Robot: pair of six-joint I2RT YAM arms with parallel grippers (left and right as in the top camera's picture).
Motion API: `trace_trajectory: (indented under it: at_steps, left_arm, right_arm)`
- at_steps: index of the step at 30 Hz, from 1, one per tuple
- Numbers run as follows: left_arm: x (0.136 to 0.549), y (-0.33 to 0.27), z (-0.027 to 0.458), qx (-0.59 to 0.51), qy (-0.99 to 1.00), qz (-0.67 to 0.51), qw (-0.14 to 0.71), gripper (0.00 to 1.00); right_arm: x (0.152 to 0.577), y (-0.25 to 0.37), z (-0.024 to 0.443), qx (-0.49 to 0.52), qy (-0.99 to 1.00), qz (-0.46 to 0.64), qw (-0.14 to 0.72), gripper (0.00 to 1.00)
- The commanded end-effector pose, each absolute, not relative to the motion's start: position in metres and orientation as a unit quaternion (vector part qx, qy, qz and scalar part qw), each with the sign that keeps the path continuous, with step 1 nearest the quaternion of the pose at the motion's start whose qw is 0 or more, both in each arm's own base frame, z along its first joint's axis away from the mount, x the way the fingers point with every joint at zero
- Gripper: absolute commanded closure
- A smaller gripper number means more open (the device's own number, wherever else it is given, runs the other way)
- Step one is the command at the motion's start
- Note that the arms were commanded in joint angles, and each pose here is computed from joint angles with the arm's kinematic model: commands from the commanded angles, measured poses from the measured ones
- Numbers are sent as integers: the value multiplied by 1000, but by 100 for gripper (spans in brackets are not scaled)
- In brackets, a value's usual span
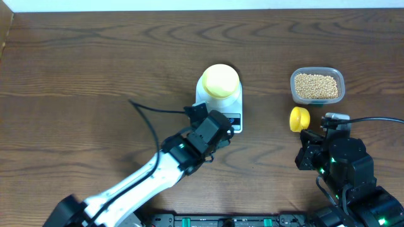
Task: Scoop item into bowl and weigh 50g on scale
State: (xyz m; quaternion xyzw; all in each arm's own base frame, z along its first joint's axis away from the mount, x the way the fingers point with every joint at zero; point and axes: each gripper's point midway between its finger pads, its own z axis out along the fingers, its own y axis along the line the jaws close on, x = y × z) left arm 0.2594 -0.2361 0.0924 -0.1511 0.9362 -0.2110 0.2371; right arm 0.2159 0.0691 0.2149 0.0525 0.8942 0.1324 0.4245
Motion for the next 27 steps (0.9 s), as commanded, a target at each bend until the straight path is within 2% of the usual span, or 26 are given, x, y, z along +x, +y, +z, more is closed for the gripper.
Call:
trace_trajectory:
  at_steps: [1,13,21,27]
  left_arm:
    - [272,-242,81,-136,937,-197,254,93]
    - [294,-254,44,-146,935,-187,264,93]
    - [319,-244,47,-179,920,-199,285,93]
    - [320,-250,49,-176,918,-214,283,93]
  right_arm:
    - [218,65,224,53,889,125,437,99]
    - [218,65,224,53,889,124,438,99]
    - [218,65,224,53,889,124,438,99]
    - [219,65,221,53,891,122,433,99]
